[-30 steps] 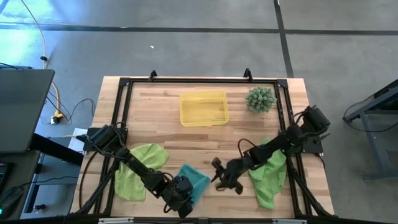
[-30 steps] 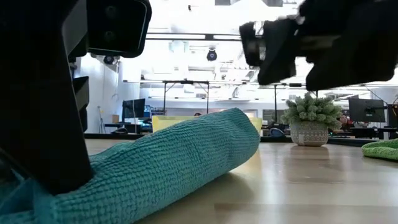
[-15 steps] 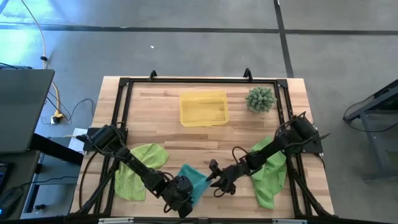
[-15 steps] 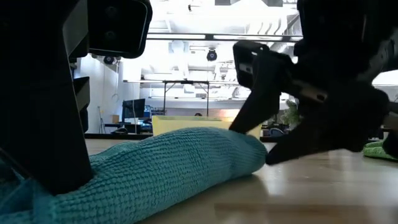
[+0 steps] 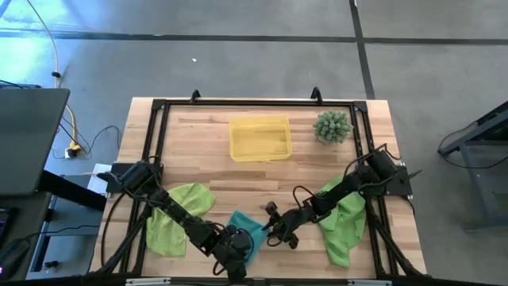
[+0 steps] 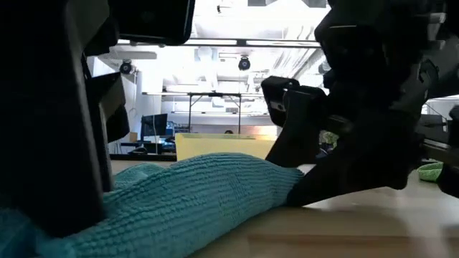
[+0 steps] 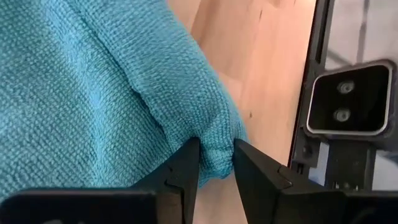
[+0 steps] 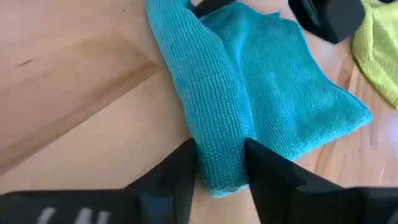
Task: Roll microfiber towels into tight, uniform cylinder then place into a basket
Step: Roll the blue microfiber cloth
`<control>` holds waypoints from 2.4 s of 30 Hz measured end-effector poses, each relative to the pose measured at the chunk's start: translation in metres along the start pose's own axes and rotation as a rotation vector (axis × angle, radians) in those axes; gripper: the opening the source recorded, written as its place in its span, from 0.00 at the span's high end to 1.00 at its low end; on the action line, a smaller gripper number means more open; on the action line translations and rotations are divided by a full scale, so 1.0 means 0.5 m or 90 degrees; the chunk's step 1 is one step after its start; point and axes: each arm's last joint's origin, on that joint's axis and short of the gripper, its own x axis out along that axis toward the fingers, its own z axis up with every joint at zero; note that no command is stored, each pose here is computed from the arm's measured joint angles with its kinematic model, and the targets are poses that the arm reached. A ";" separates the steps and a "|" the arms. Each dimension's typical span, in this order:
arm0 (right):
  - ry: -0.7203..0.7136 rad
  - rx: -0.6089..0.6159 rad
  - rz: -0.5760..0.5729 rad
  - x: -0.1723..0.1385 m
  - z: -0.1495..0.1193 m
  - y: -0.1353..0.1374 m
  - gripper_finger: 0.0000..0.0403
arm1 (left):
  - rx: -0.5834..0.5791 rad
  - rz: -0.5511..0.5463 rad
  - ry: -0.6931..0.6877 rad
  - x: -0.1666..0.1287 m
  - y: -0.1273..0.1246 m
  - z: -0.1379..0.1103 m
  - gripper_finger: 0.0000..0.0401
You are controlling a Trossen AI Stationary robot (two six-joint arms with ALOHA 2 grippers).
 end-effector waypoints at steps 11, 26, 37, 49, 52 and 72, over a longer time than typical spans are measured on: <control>0.062 0.203 0.012 -0.001 -0.018 0.000 0.96 | 0.124 0.075 0.105 -0.052 -0.042 0.027 0.78; 0.140 0.502 0.007 0.018 0.029 -0.033 0.99 | 0.129 0.211 -0.014 -0.111 -0.082 0.046 0.78; 0.207 0.555 0.111 0.023 0.094 -0.061 1.00 | 0.073 0.228 0.000 -0.090 -0.074 0.031 0.62; 0.204 0.557 0.103 0.023 0.095 -0.061 1.00 | 0.140 0.280 0.036 -0.026 -0.052 0.003 0.51; 0.202 0.553 0.101 0.023 0.096 -0.062 0.99 | 0.130 0.281 0.035 -0.021 -0.053 -0.004 0.53; 0.168 0.389 0.118 -0.015 0.127 -0.078 0.75 | 0.006 0.275 -0.057 -0.028 -0.069 -0.089 0.97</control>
